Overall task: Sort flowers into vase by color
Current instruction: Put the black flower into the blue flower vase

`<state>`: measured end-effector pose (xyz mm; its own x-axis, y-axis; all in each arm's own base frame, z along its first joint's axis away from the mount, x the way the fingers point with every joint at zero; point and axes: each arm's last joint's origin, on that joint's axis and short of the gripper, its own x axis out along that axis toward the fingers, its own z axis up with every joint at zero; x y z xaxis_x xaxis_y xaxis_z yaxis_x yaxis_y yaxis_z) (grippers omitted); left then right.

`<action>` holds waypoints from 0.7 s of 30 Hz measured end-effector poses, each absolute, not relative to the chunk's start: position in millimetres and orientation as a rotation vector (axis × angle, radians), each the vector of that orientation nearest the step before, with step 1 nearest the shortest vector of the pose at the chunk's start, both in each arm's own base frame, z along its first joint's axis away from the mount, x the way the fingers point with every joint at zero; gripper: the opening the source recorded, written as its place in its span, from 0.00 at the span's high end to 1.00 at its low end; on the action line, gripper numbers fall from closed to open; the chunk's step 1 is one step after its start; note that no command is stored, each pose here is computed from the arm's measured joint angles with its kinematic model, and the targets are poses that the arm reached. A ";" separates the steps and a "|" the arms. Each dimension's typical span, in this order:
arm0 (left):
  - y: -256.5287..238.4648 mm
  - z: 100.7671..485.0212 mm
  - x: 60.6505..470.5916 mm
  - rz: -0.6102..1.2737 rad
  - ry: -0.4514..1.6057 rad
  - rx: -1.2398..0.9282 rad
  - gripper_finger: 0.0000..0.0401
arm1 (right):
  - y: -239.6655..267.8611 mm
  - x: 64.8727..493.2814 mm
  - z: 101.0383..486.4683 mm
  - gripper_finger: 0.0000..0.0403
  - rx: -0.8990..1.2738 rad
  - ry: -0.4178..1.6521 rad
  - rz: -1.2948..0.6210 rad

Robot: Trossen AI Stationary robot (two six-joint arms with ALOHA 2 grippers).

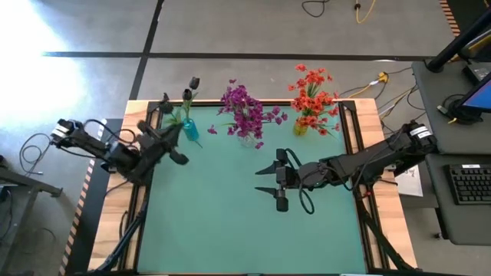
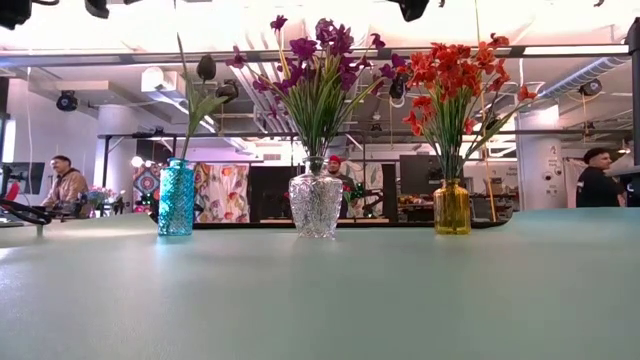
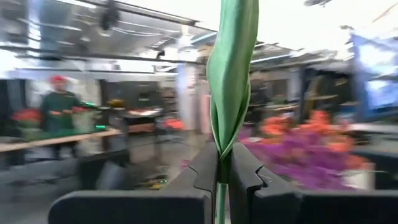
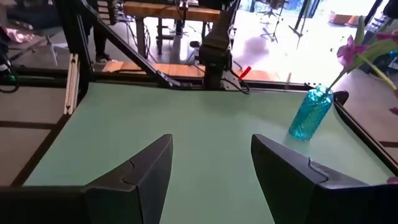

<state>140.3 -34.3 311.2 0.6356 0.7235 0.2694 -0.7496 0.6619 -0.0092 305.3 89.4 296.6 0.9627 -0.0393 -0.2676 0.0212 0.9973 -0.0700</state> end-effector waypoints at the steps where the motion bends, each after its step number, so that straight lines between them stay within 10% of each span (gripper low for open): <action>1: -31.1 316.1 138.1 0.875 -0.249 0.128 1.00 | 88.9 305.6 296.9 0.47 -0.065 0.269 -0.032; 21: 37.4 314.2 124.2 1.307 -0.258 0.216 1.00 | 88.4 306.4 298.7 0.47 -0.051 0.249 -0.035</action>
